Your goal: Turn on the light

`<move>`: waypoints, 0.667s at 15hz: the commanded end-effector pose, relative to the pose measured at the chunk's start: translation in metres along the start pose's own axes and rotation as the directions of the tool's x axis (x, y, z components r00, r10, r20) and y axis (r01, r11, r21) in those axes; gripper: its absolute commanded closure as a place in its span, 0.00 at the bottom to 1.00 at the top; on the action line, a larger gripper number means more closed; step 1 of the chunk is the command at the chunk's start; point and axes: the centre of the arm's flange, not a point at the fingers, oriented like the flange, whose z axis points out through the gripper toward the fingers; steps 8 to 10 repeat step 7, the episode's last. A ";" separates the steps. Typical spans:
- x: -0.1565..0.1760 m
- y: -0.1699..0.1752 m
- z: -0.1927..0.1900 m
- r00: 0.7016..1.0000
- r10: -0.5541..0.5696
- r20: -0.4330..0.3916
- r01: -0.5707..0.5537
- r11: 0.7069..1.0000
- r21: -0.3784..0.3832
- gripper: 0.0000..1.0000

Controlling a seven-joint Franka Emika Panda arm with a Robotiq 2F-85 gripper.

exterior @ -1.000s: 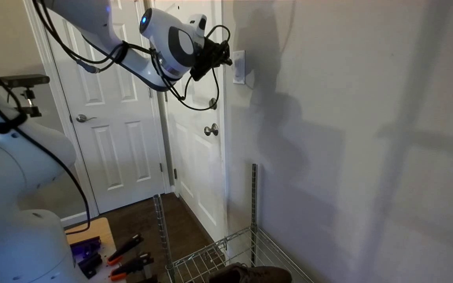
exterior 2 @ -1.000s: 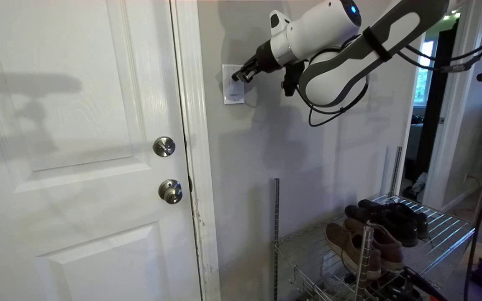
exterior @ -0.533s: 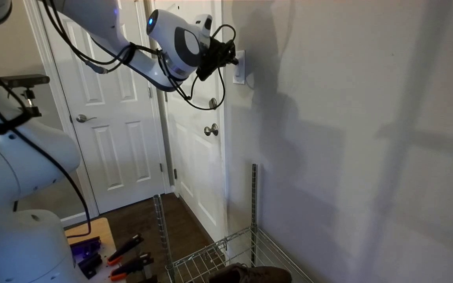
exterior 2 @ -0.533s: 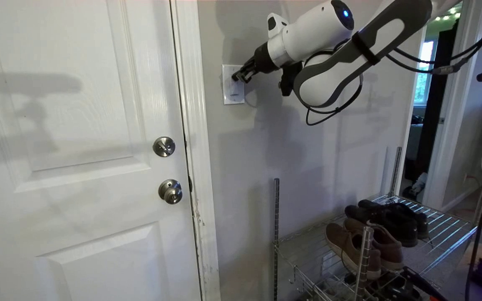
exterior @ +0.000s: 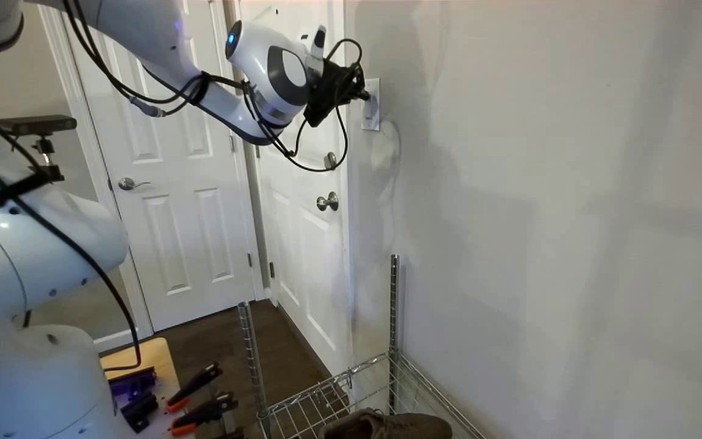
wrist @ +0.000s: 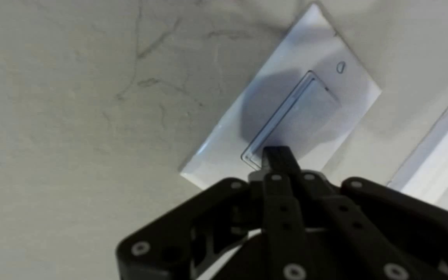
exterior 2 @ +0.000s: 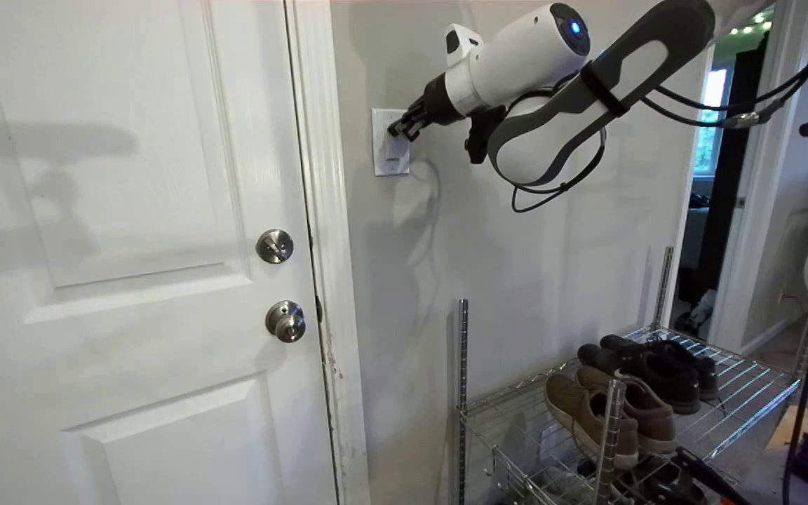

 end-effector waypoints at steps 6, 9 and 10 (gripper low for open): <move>0.001 -0.003 0.000 0.999 0.050 0.008 -0.050 0.999 -0.001 0.91; 0.002 -0.005 0.000 0.998 0.060 0.011 -0.060 0.998 0.003 0.85; 0.002 -0.005 0.000 0.998 0.060 0.011 -0.060 0.998 0.003 0.85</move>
